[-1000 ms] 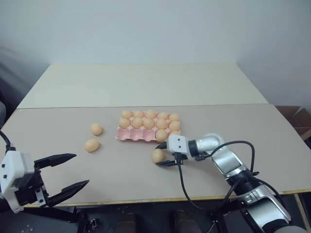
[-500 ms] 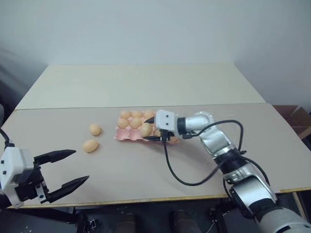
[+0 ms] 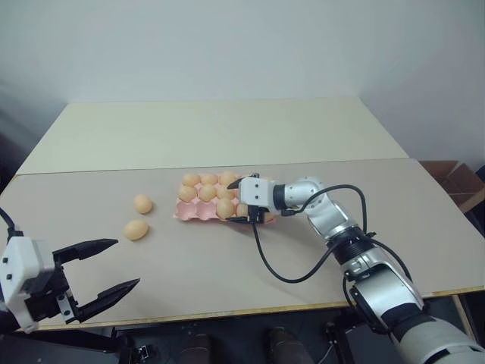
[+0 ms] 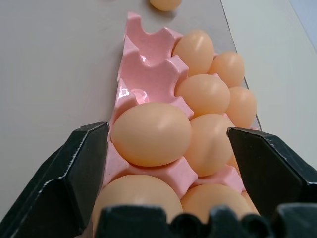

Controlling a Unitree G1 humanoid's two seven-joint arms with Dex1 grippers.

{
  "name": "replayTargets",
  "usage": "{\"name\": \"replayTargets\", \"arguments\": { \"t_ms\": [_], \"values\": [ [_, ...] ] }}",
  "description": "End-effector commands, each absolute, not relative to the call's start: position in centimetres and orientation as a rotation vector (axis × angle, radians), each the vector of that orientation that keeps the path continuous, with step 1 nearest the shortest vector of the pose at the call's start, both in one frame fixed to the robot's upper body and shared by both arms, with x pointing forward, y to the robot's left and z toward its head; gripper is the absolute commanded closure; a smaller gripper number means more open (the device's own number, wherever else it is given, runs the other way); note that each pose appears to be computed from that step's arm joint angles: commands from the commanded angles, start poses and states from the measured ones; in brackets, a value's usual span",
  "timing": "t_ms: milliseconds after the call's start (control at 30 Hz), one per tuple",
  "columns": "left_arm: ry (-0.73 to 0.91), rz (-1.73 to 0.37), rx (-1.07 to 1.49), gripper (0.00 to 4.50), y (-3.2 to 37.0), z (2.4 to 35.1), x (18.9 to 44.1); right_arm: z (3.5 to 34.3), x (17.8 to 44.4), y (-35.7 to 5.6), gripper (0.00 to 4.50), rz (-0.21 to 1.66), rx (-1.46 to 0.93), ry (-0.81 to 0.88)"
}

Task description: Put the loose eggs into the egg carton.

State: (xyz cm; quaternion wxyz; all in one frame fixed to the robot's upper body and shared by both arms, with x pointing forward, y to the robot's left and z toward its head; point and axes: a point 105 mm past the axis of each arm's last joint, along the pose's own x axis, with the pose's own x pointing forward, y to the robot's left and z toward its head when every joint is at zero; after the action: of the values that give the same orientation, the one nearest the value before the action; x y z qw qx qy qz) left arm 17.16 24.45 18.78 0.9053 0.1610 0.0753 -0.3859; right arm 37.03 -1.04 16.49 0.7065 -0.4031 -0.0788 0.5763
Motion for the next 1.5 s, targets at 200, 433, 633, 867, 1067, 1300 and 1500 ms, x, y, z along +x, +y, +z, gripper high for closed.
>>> {"name": "replayTargets", "arguments": {
  "t_ms": [200, 433, 633, 867, 1067, 1300, 1500],
  "values": [
    [0.138, -0.652, 0.388, 0.00, 26.5, 19.5, 16.9, 20.2, 30.8, -6.5, 0.02, 1.455, -0.801, -0.238],
    [0.166, -0.369, 0.378, 0.00, 31.1, 19.0, 16.4, 19.3, 28.2, -11.7, 0.02, 1.451, -0.828, -0.070],
    [0.173, -0.349, 0.356, 0.00, 31.6, 18.3, 16.2, 19.5, 27.7, -13.0, 0.02, 1.399, -0.801, -0.021],
    [0.127, -0.270, 0.324, 0.00, 32.1, 17.8, 18.9, 19.6, 27.7, -13.1, 0.02, 1.358, -0.799, -0.015],
    [0.073, -0.209, 0.307, 0.00, 32.3, 17.0, 22.3, 20.2, 27.6, -12.9, 0.02, 1.321, -0.765, -0.025],
    [0.059, -0.284, 0.237, 0.00, 30.5, 15.0, 26.5, 20.4, 27.5, -12.7, 0.02, 1.284, -0.770, -0.033],
    [0.121, -0.343, 0.265, 0.00, 29.0, 12.5, 29.5, 20.7, 27.4, -12.9, 0.02, 1.254, -0.780, -0.038]
  ]
}}
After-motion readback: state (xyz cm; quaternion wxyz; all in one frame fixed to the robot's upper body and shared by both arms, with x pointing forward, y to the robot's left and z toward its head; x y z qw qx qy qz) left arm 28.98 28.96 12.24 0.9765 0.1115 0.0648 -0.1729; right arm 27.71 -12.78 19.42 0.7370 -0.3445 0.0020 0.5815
